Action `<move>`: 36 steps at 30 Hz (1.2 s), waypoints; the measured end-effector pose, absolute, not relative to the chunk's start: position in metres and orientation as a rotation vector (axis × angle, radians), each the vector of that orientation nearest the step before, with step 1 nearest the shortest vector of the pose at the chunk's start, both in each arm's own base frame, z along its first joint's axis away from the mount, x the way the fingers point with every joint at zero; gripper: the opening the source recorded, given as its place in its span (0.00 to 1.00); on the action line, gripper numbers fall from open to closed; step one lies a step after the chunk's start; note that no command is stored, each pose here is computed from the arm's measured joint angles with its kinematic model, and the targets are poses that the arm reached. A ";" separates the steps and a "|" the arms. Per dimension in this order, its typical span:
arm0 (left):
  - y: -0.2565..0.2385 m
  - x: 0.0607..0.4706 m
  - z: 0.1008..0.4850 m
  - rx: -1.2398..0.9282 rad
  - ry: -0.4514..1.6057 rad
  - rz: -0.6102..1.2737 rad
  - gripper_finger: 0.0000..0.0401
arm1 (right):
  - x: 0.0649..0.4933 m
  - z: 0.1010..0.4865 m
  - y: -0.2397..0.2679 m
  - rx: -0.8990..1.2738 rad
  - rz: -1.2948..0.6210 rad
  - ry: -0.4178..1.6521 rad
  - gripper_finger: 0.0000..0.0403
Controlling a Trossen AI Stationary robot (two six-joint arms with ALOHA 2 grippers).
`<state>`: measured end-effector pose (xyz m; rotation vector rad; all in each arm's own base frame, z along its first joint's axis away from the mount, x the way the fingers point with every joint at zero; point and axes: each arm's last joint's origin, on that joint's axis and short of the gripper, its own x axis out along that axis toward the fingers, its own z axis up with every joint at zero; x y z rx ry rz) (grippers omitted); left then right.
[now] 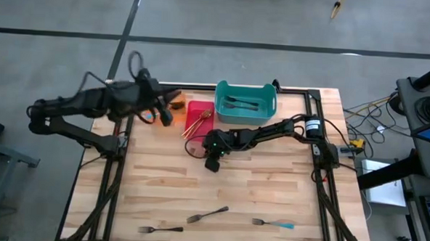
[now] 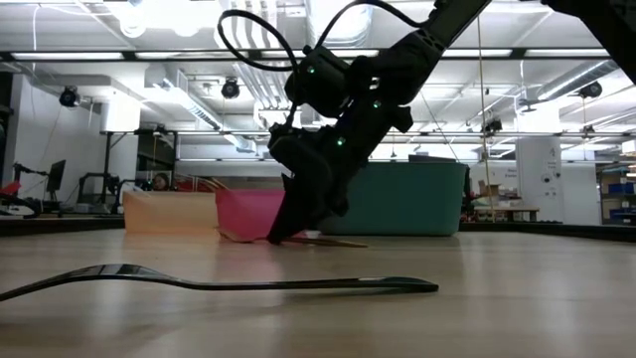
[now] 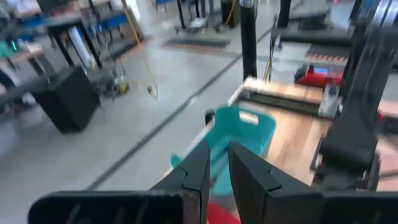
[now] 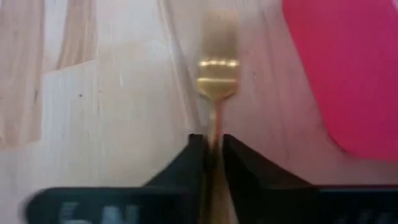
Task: Sort silverware by color (type)
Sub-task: Put the gold fork into the red bin
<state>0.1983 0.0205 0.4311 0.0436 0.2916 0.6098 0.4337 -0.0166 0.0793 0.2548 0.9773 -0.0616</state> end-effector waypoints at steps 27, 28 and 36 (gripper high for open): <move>0.019 0.193 0.435 -0.128 0.171 0.579 0.10 | 0.351 0.328 -0.046 0.459 -0.619 0.289 0.03; 0.019 0.197 0.433 -0.147 0.133 0.577 0.10 | 0.350 0.333 -0.050 0.421 -0.638 0.262 0.03; 0.026 0.233 0.398 -0.230 -0.157 0.596 0.10 | 0.343 0.368 -0.068 0.079 -0.642 0.081 0.03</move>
